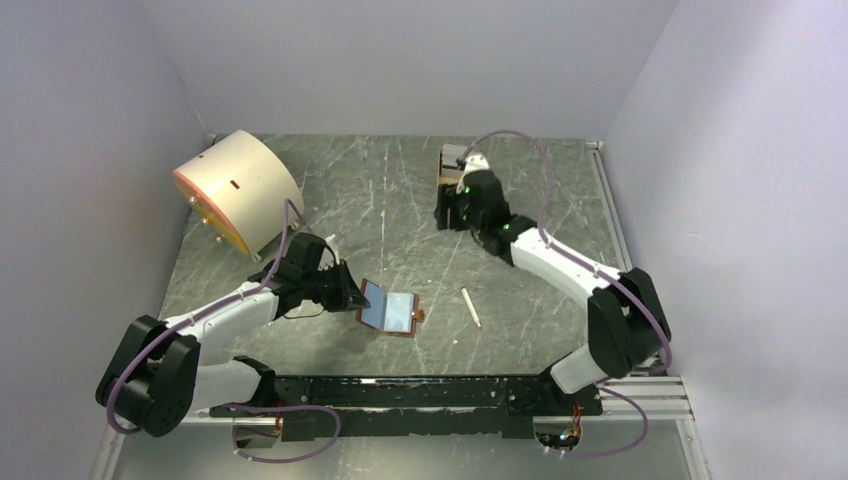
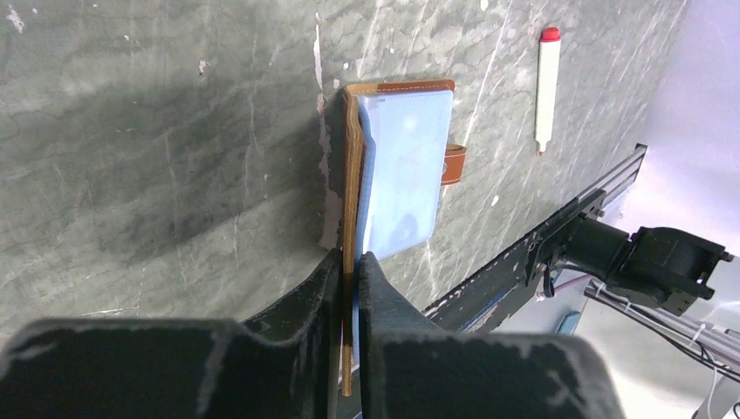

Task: Put the credit cards into the card holder
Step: Turn over the card slot in the card holder, then pick up the credit card from the storage box.

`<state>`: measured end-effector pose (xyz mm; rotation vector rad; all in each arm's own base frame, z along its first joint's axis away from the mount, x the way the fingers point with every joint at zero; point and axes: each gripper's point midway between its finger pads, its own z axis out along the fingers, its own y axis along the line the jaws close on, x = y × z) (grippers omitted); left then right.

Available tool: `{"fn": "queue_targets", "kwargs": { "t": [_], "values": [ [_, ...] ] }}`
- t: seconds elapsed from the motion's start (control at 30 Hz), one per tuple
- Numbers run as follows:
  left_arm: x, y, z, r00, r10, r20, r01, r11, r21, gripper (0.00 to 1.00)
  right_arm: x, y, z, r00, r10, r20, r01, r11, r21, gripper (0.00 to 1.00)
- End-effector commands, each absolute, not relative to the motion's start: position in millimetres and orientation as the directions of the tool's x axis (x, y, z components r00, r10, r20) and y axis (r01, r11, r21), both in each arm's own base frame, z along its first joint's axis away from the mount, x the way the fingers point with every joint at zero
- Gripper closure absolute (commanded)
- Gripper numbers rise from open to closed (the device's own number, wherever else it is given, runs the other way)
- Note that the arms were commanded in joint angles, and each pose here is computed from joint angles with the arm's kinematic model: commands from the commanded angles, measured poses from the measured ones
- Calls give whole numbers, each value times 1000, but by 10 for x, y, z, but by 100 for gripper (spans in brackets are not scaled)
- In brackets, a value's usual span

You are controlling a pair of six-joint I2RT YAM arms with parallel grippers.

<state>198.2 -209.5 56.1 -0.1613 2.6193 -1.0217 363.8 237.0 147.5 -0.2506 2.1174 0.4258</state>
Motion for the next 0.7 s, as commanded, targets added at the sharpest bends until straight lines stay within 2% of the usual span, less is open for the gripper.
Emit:
{"fn": "queue_targets", "kwargs": {
  "t": [0.0, 0.17, 0.33, 0.67],
  "values": [
    [2038, -2135, 740, -932, -193, -306, 78, 719, -691, 87, 4155, 1759, 1463, -536, -140, -832, -270, 963, 13, 37],
    [2026, -2184, 797, -941, -159, -297, 102, 705, -701, 85, 4719, 1477, 1563, -402, -309, -862, -353, 921, -165, 37],
    [2008, -2303, 891, -949, -142, -283, 129, 644, -754, 84, 4932, 1480, 1493, -314, -517, -796, -508, 800, -319, 37],
    [2095, -2325, 623, -957, -137, -256, 102, 667, -738, 84, 5500, 1548, 1386, -109, -700, -706, -616, 605, -505, 34]
  ]
}}
